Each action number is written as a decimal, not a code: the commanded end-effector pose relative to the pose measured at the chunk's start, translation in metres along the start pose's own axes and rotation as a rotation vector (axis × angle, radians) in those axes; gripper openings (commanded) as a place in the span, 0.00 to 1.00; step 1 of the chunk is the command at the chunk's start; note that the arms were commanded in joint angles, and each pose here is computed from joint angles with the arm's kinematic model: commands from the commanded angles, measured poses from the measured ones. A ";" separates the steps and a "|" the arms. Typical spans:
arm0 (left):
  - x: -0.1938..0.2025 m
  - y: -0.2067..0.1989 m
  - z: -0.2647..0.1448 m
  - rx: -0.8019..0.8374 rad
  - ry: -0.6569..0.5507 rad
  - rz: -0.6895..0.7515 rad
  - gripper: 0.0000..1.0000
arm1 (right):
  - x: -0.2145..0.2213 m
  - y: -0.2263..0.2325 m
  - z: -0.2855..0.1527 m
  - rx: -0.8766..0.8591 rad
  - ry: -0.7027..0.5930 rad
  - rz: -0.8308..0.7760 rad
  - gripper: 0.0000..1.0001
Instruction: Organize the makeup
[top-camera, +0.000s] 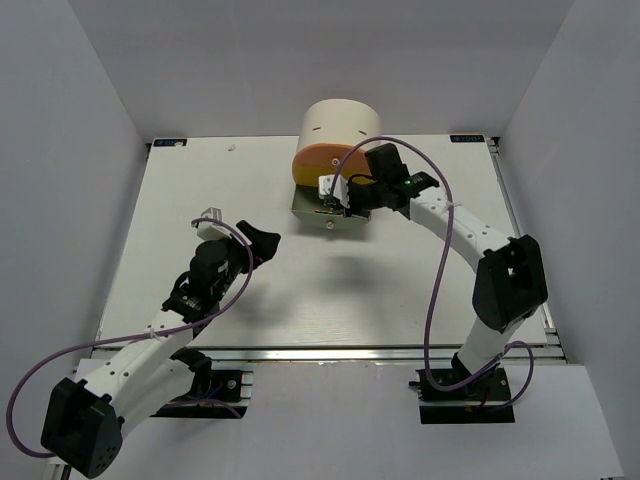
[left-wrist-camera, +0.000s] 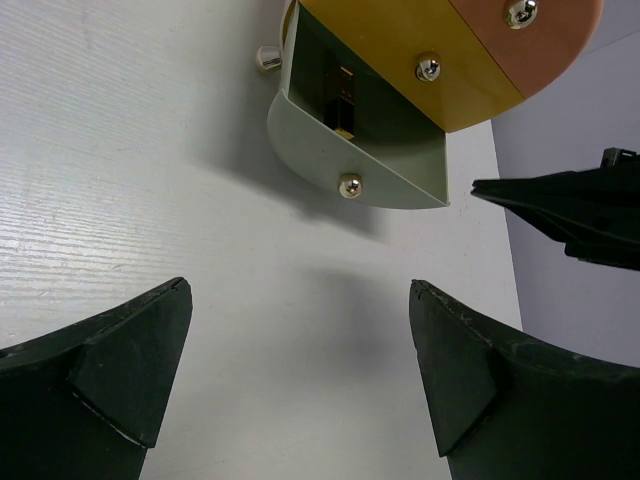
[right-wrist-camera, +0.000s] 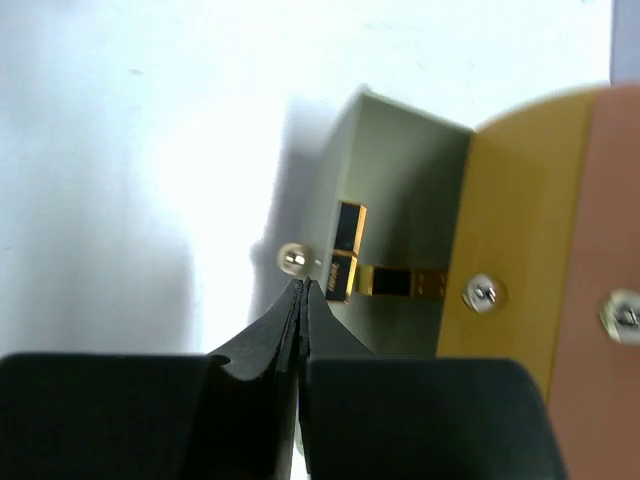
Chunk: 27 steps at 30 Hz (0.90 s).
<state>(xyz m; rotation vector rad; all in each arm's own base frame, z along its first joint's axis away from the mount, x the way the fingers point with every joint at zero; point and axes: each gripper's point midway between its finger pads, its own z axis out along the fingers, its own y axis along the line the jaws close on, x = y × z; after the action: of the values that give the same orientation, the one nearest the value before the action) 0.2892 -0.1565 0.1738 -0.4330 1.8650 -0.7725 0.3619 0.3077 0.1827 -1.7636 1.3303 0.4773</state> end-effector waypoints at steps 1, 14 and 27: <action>-0.008 -0.003 -0.003 0.007 -0.027 0.007 0.98 | -0.012 0.032 0.001 -0.124 -0.031 -0.056 0.00; -0.010 -0.002 -0.004 -0.002 -0.028 0.009 0.98 | 0.058 0.039 0.036 -0.062 0.267 -0.113 0.00; -0.008 0.000 -0.002 -0.011 -0.020 0.013 0.98 | 0.099 -0.014 0.066 0.165 0.391 -0.162 0.00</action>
<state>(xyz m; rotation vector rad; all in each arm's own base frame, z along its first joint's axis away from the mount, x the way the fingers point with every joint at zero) 0.2880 -0.1546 0.1720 -0.4376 1.8718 -0.7614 0.3906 0.2948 0.0617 -1.9698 1.4698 0.0462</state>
